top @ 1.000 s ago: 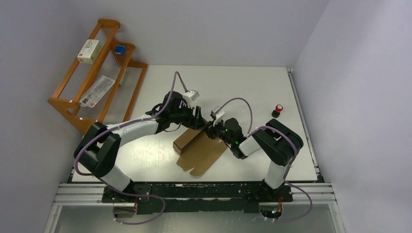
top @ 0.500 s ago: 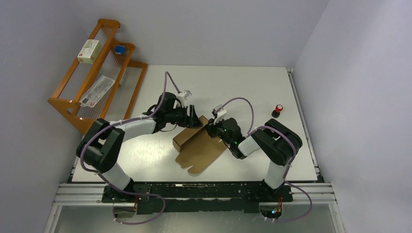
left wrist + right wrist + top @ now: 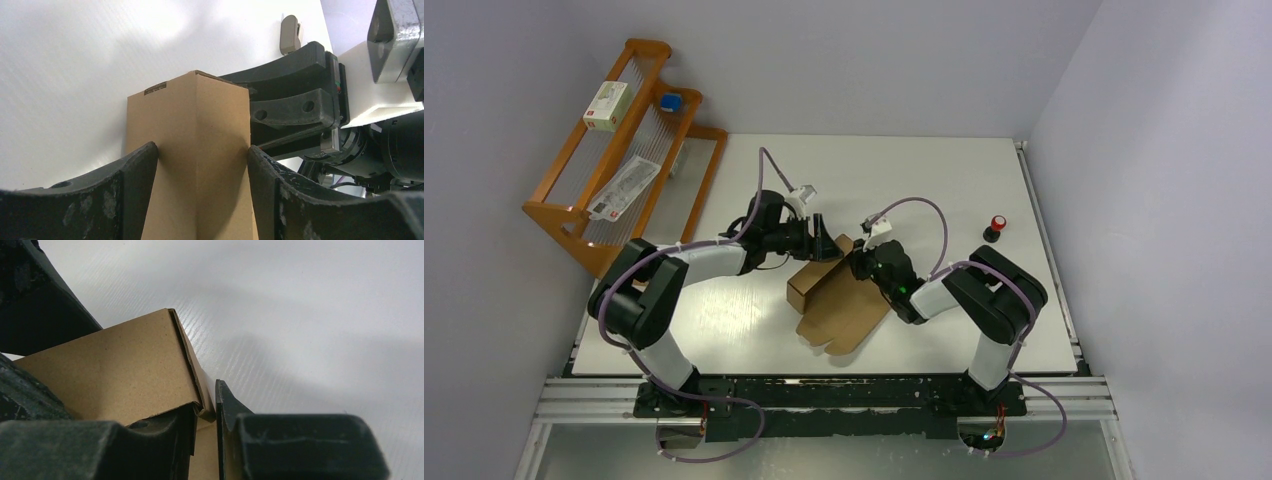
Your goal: Fold the paper box
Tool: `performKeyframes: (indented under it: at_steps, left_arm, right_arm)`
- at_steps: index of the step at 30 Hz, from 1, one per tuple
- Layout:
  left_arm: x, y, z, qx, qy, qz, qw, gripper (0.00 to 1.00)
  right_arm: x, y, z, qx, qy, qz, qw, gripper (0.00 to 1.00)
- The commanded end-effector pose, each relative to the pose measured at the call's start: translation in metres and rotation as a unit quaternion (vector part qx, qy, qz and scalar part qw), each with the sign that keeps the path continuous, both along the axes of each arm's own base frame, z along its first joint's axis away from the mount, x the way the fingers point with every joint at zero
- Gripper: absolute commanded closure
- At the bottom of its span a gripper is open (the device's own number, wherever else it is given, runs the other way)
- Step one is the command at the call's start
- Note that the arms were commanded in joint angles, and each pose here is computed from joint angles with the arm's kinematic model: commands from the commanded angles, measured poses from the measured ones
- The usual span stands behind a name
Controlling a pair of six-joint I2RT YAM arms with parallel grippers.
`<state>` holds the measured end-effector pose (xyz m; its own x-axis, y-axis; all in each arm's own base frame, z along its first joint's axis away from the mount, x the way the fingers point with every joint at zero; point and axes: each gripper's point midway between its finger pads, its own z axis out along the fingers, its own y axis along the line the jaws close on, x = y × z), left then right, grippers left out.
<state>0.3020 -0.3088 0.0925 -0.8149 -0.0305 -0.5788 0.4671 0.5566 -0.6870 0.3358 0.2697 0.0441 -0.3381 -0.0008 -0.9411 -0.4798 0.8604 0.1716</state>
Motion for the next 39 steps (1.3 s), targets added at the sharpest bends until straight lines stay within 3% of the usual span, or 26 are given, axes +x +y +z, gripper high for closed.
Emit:
performKeyframes:
  at_steps: [1,5,9,13,19,30,36,39]
  left_arm:
    - [-0.021,-0.011,0.007,-0.032,0.024,-0.044,0.998,0.31]
    - [-0.015,-0.006,0.002,-0.008,0.02,-0.031,0.999,0.31]
    - [0.003,0.01,0.002,0.055,-0.01,0.014,0.998,0.27]
    - [0.028,0.036,0.015,0.125,-0.054,0.084,0.987,0.24]
    - [0.034,0.056,0.033,0.177,-0.083,0.137,0.971,0.22]
    - [0.01,0.053,0.052,0.302,-0.143,0.149,0.931,0.21]
    - [-0.017,0.051,0.061,0.278,-0.138,0.128,0.942,0.21]
    - [-0.029,0.063,0.055,0.294,-0.124,0.123,0.94,0.22]
  right_arm:
    - [0.012,-0.003,0.009,0.011,-0.002,-0.039,0.999,0.8]
    - [0.008,0.004,0.011,0.02,-0.001,-0.02,1.0,0.74]
    - [0.005,0.005,0.016,0.026,0.003,-0.014,1.0,0.65]
    - [-0.001,0.002,0.019,0.022,0.013,-0.011,1.0,0.54]
    - [-0.009,-0.014,0.03,0.015,0.018,-0.032,0.999,0.37]
    - [-0.014,-0.071,0.063,0.016,0.006,-0.145,0.989,0.2]
    - [-0.022,-0.07,0.07,0.04,0.016,-0.135,0.99,0.18]
    - [-0.027,-0.062,0.066,0.066,0.036,-0.121,0.99,0.18]
